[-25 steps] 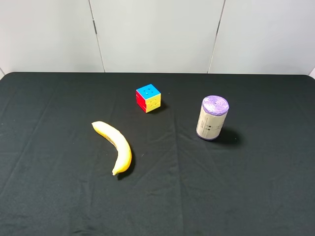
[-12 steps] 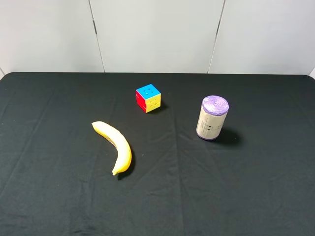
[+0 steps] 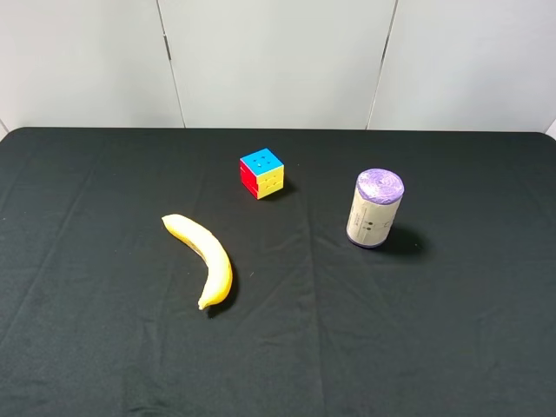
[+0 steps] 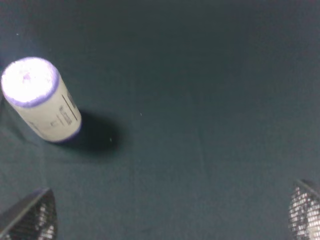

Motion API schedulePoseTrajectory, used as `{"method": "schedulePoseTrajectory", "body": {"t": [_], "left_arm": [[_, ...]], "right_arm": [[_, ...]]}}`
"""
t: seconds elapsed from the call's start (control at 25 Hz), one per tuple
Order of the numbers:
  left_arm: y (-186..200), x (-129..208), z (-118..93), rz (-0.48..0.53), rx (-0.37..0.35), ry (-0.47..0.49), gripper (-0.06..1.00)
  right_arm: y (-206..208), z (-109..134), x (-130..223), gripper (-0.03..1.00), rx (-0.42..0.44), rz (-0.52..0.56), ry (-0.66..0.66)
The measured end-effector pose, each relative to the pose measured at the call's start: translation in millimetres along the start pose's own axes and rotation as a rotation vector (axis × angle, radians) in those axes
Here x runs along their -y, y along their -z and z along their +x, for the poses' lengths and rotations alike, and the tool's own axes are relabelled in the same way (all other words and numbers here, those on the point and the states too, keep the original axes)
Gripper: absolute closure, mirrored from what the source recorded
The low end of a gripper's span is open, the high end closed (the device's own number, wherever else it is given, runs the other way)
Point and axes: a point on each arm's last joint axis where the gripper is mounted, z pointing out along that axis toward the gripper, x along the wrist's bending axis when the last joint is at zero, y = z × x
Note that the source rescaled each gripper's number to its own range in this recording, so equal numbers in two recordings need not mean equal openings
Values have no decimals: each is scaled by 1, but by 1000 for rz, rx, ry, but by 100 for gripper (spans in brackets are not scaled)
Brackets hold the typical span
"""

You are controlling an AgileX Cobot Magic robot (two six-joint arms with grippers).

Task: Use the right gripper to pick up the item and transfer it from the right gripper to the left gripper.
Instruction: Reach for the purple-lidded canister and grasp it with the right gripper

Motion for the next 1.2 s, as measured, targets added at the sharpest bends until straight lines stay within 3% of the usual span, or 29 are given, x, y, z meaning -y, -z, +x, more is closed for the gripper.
{"method": "schedulePoseTrajectory", "body": {"t": [0.32,0.48,0.68,0.92,1.2], "left_arm": [[0,0,0,0,0,0,-1],[0,0,0,0,0,0,-1],[0,0,0,0,0,0,-1],[0,0,0,0,0,0,-1],[0,0,0,0,0,0,-1]], "right_arm": [[-30,2,-74,-3,-11,88,17],[-54,4,-95,-3,-29,207,29],[-85,9,-106,-3,-62,345,32],[-114,38,-102,-3,-142,449,140],[-144,62,-96,-3,-166,550,212]]}}
